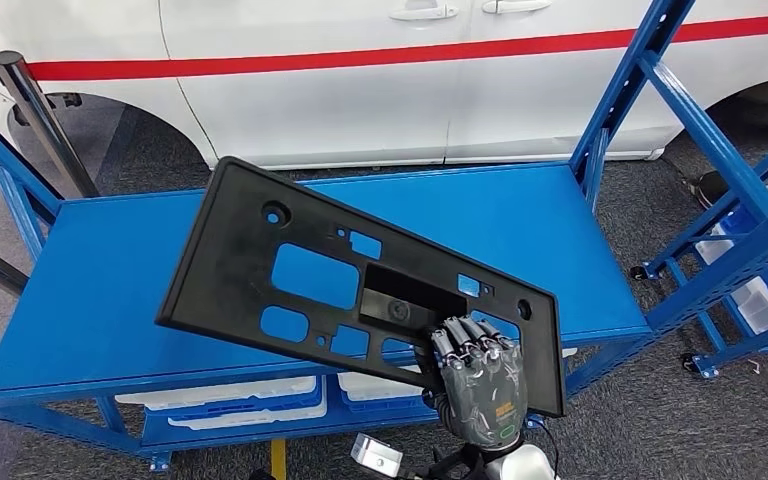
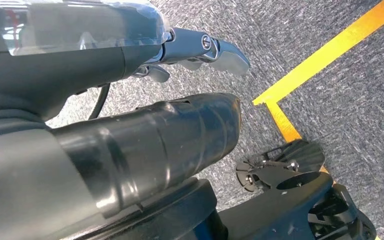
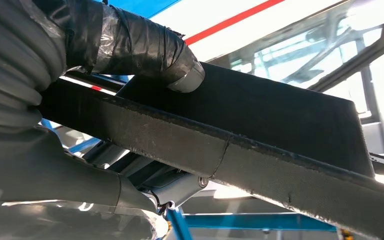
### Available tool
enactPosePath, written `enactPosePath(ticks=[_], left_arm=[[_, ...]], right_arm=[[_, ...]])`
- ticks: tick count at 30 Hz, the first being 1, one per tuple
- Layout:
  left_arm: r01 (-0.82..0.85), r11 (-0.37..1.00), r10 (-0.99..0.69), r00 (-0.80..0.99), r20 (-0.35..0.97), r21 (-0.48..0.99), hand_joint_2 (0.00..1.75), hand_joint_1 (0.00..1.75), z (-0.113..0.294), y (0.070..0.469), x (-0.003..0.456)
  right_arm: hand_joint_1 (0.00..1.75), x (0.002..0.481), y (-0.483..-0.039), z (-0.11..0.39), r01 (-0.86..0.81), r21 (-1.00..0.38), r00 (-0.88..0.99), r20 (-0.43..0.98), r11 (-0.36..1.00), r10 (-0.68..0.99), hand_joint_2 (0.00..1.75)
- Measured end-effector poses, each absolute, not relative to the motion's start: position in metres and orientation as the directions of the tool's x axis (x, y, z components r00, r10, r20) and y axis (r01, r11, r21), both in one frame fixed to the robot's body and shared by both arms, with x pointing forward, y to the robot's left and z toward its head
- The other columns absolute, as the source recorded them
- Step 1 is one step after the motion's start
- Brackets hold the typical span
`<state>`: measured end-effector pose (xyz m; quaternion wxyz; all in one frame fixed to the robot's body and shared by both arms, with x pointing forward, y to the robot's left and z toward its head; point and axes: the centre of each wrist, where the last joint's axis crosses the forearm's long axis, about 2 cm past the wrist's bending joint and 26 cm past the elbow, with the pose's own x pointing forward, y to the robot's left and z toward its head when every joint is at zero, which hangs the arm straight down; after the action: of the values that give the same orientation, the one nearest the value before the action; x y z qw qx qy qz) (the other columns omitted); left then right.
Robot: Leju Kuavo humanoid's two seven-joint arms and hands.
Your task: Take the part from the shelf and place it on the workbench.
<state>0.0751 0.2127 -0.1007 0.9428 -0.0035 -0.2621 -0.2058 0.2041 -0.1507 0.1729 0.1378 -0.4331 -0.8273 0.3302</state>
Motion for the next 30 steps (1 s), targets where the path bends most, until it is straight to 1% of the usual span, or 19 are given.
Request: enactPosePath(ticks=[8, 12, 21, 30], left_arm=[[0.404, 0.911, -0.388, 0.772, 0.503, 0.082, 0.00, 0.00, -0.101, 0.212, 0.076], [0.410, 0.909, -0.391, 0.769, 0.505, 0.079, 1.75, 0.00, -0.100, 0.212, 0.076], [0.421, 0.905, -0.388, 0.765, 0.514, 0.057, 1.75, 0.00, -0.100, 0.212, 0.078], [0.427, 0.902, -0.394, 0.762, 0.514, 0.058, 1.75, 0.00, -0.100, 0.212, 0.078]], right_arm=[[1.75, 0.215, -0.127, 0.161, 0.579, -0.708, -0.632, -0.076, 0.405, 0.771, 1.75], [1.75, 0.216, -0.115, 0.156, 0.549, -0.736, -0.661, -0.092, 0.397, 0.745, 1.75], [1.75, 0.217, -0.101, 0.144, 0.496, -0.793, -0.711, -0.137, 0.354, 0.690, 1.75], [1.75, 0.217, -0.091, 0.140, 0.471, -0.808, -0.735, -0.138, 0.353, 0.664, 1.75]])
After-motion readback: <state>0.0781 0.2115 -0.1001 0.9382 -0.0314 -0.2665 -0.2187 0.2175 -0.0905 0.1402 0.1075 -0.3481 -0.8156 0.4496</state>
